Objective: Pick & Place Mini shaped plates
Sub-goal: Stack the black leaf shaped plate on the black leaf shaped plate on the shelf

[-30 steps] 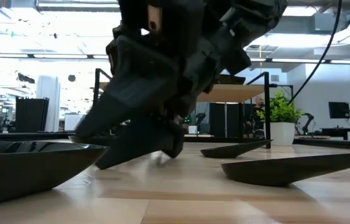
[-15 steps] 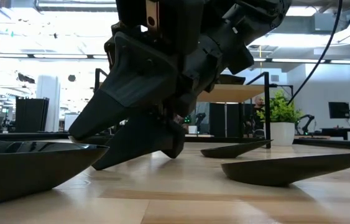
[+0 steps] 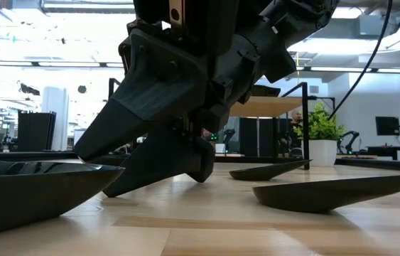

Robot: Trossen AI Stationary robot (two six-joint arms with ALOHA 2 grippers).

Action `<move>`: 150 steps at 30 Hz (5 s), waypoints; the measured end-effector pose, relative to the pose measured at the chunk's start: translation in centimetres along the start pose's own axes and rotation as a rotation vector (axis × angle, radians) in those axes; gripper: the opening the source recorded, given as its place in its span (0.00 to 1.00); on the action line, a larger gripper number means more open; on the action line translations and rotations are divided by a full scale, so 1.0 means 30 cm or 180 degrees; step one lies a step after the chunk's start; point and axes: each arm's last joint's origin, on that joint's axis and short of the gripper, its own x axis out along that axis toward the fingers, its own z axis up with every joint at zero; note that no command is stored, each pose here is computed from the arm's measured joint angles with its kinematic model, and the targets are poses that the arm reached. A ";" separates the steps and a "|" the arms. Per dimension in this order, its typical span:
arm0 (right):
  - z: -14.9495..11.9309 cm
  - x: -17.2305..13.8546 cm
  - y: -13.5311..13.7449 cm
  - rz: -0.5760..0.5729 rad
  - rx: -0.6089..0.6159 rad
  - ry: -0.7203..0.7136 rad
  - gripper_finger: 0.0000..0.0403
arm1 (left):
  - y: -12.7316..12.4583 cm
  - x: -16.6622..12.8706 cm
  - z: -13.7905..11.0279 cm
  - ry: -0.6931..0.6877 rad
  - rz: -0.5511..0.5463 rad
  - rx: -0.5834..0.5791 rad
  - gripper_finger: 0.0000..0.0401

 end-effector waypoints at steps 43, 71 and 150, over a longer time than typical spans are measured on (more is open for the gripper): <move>0.019 0.002 0.024 -0.0022 0.0160 0.0076 0.29 | 0.000 0.000 0.000 0.0002 0.0001 0.0001 0.28; 0.006 0.005 0.038 -0.0032 0.0161 0.0131 0.26 | 0.000 0.000 0.000 0.0002 0.0001 0.0001 0.28; 0.002 0.003 0.048 0.0245 0.0275 0.0326 0.03 | 0.000 0.000 0.000 0.0002 0.0001 0.0001 0.28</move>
